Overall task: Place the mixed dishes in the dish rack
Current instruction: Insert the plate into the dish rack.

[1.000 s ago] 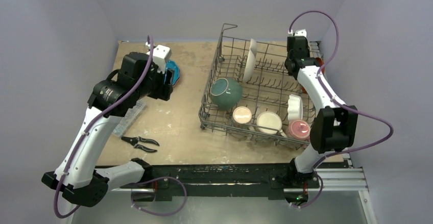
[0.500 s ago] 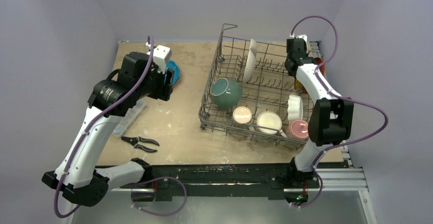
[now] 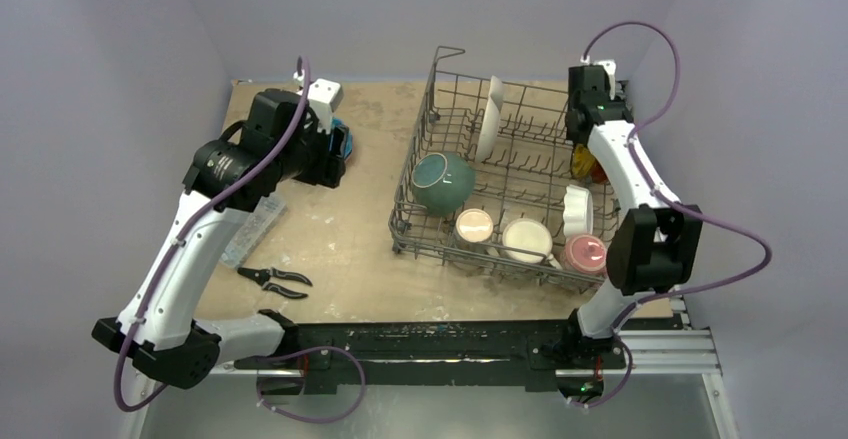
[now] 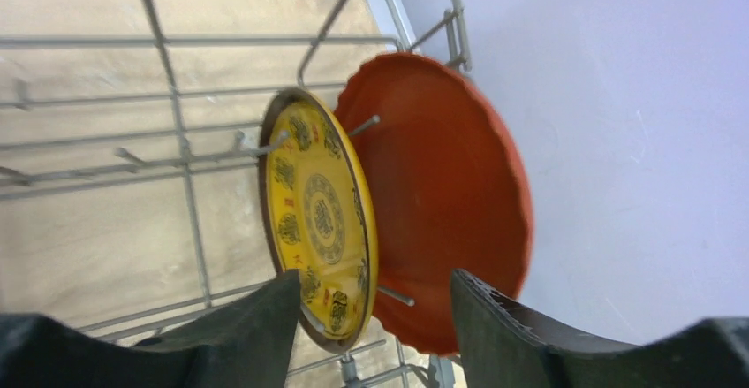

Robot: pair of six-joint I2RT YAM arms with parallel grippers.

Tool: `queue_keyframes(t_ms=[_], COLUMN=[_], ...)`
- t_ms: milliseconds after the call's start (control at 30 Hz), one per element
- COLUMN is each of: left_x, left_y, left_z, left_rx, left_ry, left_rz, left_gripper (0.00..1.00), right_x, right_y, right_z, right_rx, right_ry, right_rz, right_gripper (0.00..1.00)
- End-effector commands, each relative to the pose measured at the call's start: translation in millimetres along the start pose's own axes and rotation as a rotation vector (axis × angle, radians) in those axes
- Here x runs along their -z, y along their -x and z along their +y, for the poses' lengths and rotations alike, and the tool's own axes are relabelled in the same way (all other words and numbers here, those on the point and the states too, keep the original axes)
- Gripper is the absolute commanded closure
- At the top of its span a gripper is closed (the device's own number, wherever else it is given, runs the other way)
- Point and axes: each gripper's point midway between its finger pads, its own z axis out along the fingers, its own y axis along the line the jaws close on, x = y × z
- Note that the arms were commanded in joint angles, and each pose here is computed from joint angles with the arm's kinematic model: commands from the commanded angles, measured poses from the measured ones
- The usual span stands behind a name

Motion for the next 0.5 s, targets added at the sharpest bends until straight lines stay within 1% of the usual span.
queue_keyframes(t_ms=[0,67,100,133,200,267,333,367,433,467], left_x=[-1,-5,-9,-11,-14,-21,-34,-41,-53,-58], left_y=[21,26,29,30,32,31,28,24,14,13], left_z=[-6,-7,-9,-10,-15,-24,-32,-37,-37,-34], left_rx=[0.073,0.108,0.131,0.156,0.231,0.343,0.486,0.585,0.75,0.823], left_ry=[-0.009,-0.002,-0.002,-0.003,-0.016,-0.044,-0.084,-0.11,-0.122,-0.126], left_rz=[-0.034,-0.026,-0.017,-0.012,-0.006,0.002,0.007,0.025,0.041,0.028], left_gripper=[0.43,0.43,0.43,0.43,0.43,0.42,0.42,0.42,0.42,0.42], right_x=[71,97,114,129,165,198,224,238,251,256], right_y=[56,62,66,68,69,58,42,34,16,9], right_z=[-1,30,46,59,77,93,103,105,109,108], right_rx=[-0.209,-0.265,-0.293,-0.326,-0.388,-0.425,-0.454,-0.463,-0.46,-0.446], right_ry=[0.229,0.461,0.589,0.703,0.915,1.123,1.286,1.357,1.403,1.405], right_rz=[-0.173,-0.185,-0.195,-0.211,-0.257,-0.248,-0.212,-0.197,-0.155,-0.152], right_gripper=[0.36,0.35,0.33,0.29,0.23,0.19,0.18,0.18,0.18,0.18])
